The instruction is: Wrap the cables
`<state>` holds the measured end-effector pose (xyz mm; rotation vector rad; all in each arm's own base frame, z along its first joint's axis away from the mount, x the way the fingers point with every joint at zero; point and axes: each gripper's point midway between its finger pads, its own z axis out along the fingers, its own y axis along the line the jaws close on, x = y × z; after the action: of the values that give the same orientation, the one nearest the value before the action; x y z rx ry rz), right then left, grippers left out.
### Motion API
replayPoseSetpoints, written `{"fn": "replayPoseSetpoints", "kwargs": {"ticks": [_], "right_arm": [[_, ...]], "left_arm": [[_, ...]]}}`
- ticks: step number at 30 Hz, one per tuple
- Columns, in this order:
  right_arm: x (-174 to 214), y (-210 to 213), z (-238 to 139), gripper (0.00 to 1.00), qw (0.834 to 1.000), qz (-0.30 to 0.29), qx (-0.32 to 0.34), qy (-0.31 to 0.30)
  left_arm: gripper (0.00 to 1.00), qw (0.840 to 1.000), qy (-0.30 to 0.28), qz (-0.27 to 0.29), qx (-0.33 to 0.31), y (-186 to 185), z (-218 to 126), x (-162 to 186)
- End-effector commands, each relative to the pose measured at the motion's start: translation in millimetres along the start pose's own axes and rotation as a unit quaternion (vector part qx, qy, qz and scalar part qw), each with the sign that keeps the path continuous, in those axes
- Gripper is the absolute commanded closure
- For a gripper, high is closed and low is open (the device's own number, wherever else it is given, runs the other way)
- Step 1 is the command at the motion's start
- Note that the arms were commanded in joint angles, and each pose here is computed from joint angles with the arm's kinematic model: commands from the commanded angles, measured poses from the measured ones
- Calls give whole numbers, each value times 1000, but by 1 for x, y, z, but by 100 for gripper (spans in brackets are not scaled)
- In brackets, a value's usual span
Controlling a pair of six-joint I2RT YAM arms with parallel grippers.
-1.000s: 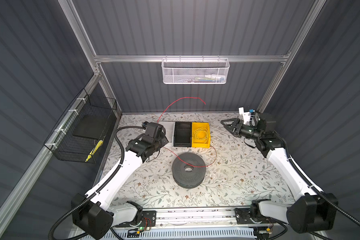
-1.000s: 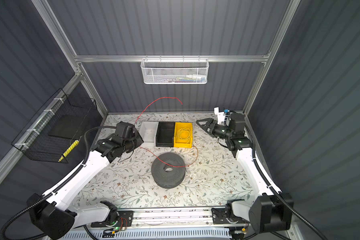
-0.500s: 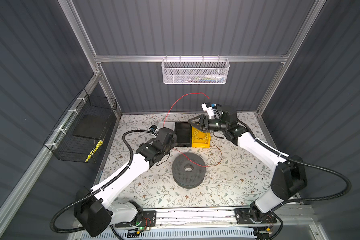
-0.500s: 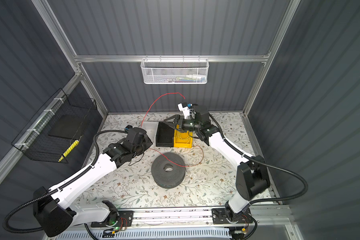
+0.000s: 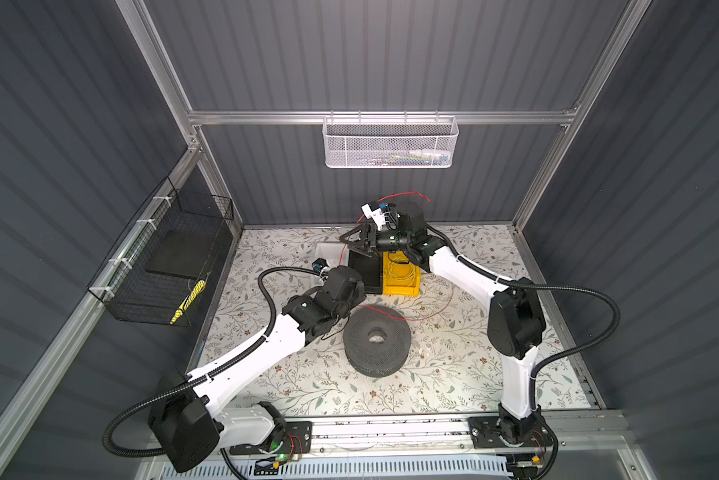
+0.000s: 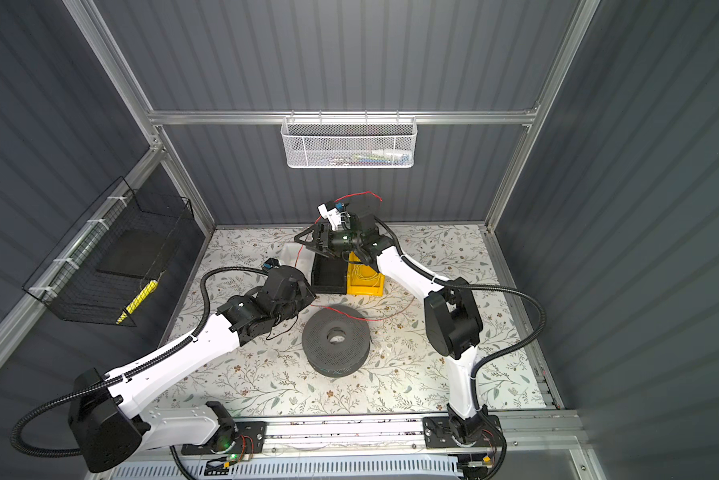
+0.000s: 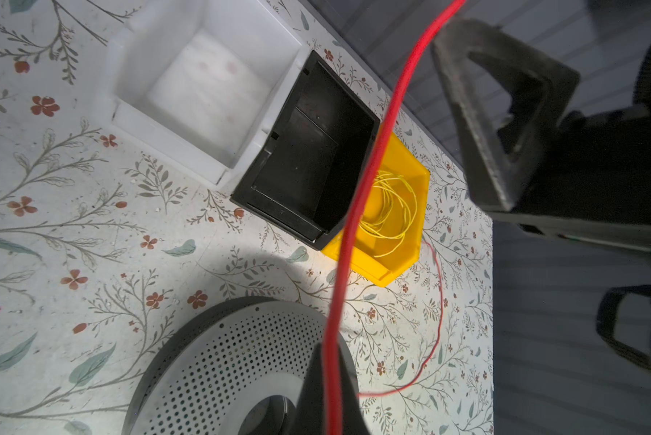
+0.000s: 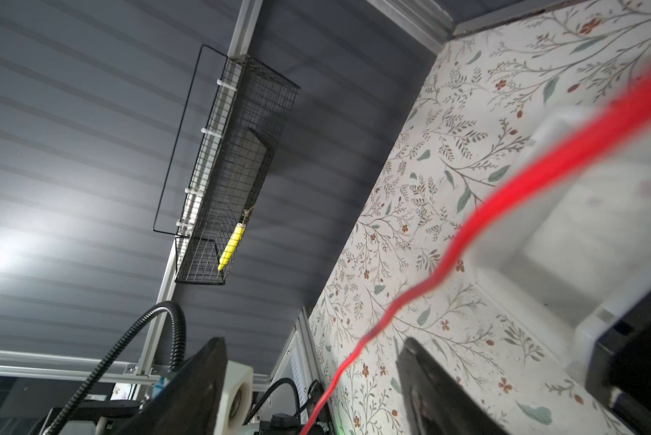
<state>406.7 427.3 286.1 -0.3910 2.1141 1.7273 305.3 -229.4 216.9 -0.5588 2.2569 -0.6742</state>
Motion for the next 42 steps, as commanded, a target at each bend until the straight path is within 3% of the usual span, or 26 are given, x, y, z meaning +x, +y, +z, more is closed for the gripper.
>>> {"fn": "replayPoseSetpoints", "kwargs": {"ticks": [1,12,15,23,24,26,27,30,34,42], "right_arm": [[-6,16,5,37,1000,-14,-18,-2],[-2,12,10,92,999,19,-45,0],[2,13,8,99,999,22,-49,6],[12,14,3,100,998,25,-52,13],[13,15,2,100,998,24,-54,15],[16,15,-1,100,998,22,-55,17],[18,15,-3,100,998,21,-55,19],[26,17,-9,100,998,10,-56,31],[42,19,-23,100,997,-7,-59,47],[87,32,-55,100,990,-53,-72,111]], "left_arm": [[100,1000,5,-2,10,-5,3,3],[100,999,29,10,18,-8,7,17],[100,999,32,11,18,-7,6,20],[98,999,41,16,26,-8,7,25],[89,998,44,17,28,-8,7,27],[57,998,49,22,33,-10,6,28],[47,998,51,29,37,-11,4,28],[30,996,61,48,39,-9,-10,28],[25,994,70,77,44,-3,-46,22],[26,992,13,113,51,-14,-115,-31]]}}
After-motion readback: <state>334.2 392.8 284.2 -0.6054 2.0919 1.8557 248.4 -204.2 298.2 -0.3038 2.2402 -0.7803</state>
